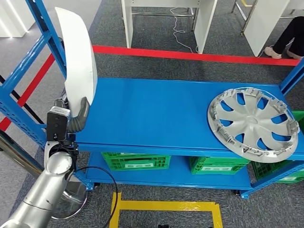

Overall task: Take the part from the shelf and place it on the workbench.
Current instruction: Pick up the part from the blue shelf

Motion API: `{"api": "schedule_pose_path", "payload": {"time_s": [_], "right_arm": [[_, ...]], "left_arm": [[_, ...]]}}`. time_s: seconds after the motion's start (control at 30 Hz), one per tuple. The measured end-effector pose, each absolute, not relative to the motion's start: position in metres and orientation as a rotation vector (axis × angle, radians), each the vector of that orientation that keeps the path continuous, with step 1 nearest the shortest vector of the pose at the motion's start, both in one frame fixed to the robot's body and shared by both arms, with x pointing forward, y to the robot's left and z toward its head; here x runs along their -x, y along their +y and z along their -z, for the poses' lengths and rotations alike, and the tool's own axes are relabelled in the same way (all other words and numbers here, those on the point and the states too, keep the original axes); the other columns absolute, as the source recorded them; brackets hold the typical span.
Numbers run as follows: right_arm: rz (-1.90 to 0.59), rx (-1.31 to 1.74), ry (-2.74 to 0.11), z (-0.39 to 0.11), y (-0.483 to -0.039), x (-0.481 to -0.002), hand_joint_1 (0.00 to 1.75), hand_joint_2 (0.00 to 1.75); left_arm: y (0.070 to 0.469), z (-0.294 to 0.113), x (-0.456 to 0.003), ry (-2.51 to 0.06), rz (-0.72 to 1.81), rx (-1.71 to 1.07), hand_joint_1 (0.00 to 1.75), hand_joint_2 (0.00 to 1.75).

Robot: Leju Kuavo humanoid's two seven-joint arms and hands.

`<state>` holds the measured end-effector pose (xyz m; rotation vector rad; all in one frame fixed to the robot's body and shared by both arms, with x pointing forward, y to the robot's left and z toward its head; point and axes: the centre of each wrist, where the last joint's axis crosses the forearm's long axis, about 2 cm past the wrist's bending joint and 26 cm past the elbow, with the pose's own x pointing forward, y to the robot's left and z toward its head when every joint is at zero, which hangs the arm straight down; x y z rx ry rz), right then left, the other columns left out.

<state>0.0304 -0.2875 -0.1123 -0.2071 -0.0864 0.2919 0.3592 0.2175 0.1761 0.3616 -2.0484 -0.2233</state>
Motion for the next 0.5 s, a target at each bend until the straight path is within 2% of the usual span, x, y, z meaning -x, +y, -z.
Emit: {"api": "schedule_pose_path", "payload": {"time_s": [0.5], "right_arm": [[-0.289, 0.201, -0.086, 0.1121, -0.2869, -0.0329, 0.0, 0.0]], "left_arm": [[0.2179, -0.1715, -0.3585, -2.025, 0.304, -0.342, 1.75, 1.75]]}}
